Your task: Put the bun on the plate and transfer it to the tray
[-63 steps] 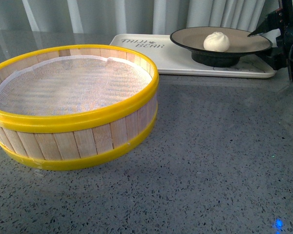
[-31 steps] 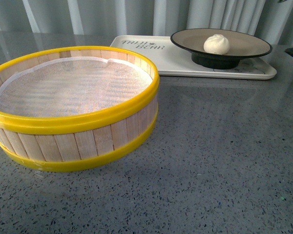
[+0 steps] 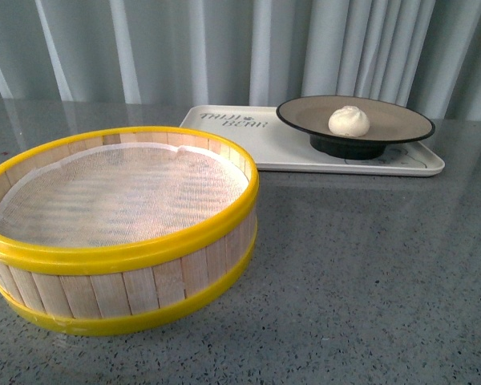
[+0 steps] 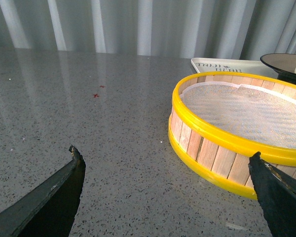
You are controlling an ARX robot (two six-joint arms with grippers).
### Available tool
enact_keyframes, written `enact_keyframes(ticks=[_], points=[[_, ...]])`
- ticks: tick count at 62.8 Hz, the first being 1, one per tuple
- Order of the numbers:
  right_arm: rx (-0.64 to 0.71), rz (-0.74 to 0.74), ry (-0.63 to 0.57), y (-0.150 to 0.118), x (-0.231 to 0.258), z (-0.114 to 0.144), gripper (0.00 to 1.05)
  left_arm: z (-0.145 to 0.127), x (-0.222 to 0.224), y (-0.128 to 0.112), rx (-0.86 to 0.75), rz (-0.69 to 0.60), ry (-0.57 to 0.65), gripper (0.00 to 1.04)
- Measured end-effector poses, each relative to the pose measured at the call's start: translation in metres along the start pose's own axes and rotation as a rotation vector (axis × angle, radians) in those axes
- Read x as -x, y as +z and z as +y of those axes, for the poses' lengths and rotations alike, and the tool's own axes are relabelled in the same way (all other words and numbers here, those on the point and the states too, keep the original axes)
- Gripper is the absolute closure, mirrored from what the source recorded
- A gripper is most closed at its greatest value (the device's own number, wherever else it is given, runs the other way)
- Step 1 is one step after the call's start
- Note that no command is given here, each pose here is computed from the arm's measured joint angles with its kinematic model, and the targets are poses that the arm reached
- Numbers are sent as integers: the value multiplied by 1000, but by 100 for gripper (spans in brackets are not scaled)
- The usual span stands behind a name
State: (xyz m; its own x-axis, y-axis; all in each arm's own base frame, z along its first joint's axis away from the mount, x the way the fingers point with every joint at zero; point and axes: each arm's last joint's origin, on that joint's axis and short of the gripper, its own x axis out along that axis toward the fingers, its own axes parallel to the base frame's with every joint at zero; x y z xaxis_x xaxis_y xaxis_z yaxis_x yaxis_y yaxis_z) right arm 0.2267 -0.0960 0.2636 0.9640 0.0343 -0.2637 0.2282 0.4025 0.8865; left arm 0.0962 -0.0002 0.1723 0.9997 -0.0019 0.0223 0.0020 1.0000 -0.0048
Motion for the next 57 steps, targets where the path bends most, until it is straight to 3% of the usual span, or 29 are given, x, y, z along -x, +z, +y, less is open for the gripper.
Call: enact_keyframes(ticks=[12,26,37,40,46,49,57], points=[[201,-279,-53,13,37,-6,9,0,0,0,0,0,0,7],[720,-769,-91,13,66,12,9,0,0,0,0,0,0,7],[1064,-956,1,-4,83,36,9,0,0,0,0,0,0,7],[1167,-682,98,-12,89,45,20,0,0,0,0,0,0,7],[1154,-353,135,-46,91,28,38,0,0,0,0,0,0,7],[1148,-279,138,-61,89,15,47,0,0,0,0,0,0,7],[1140,-252,100,-81,85,-9,70,0,0,0,0,0,1,7]])
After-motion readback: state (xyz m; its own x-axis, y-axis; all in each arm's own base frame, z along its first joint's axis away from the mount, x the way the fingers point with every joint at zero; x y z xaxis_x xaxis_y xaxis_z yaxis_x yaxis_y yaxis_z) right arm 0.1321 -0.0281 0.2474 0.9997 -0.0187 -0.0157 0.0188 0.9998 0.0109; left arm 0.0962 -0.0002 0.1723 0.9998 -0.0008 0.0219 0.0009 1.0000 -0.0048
